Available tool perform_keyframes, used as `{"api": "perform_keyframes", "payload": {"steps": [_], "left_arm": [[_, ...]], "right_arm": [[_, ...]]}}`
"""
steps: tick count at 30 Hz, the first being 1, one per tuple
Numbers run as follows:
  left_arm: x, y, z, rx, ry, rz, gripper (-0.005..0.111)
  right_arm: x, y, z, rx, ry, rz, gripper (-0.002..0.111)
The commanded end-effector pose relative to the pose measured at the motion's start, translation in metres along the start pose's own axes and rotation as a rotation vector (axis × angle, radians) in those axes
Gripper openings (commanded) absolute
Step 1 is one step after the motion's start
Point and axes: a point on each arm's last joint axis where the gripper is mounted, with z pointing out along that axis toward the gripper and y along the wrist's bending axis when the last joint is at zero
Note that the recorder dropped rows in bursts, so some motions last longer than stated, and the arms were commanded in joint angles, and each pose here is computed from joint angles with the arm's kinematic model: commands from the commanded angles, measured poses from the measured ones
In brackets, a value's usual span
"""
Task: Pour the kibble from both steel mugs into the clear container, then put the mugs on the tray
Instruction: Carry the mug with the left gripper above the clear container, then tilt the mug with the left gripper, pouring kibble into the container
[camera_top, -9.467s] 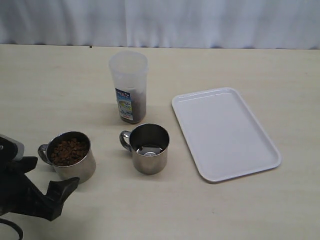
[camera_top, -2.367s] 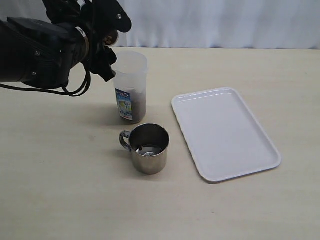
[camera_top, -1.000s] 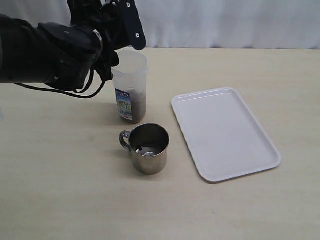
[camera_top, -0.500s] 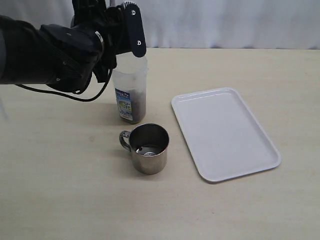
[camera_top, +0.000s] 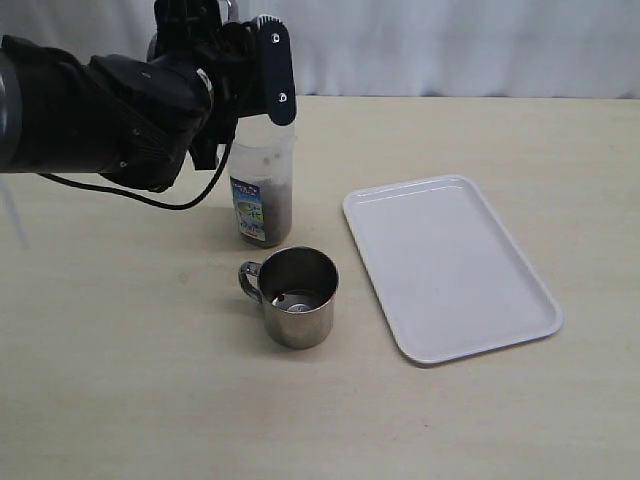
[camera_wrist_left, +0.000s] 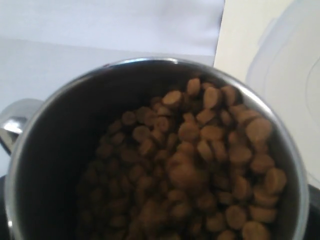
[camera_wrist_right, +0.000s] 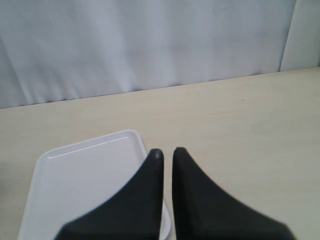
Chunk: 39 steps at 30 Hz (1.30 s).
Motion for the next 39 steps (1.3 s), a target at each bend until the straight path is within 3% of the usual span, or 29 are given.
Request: {"api": "perform_keyframes", "payload": {"steps": [1,10,14,19,39], "left_arm": [[0.001,0.009,-0.002,-0.047,0.019,0.058,0.000],[-0.001,0.019,-0.001,-0.071,0.023,0.050,0.000],[0.002,0.012,0.007,-0.056,0.043,0.060,0.000],[0.000,-0.001,0.015,-0.037,0.074,0.188,0.000],[-0.012,0.008,0.002,-0.118,0.142,0.258,0.000]], "right_arm": [[0.000,0.000,0.000,-0.001,-0.004,-0.013,0.005],[0.000,0.000,0.000,-0.001,-0.004,-0.013,0.005],[0.000,0.000,0.000,-0.001,-0.004,-0.013,0.005],[0.000,0.000,0.000,-0.001,-0.004,-0.013,0.005],[0.000,0.000,0.000,-0.001,-0.004,-0.013,0.005]]}}
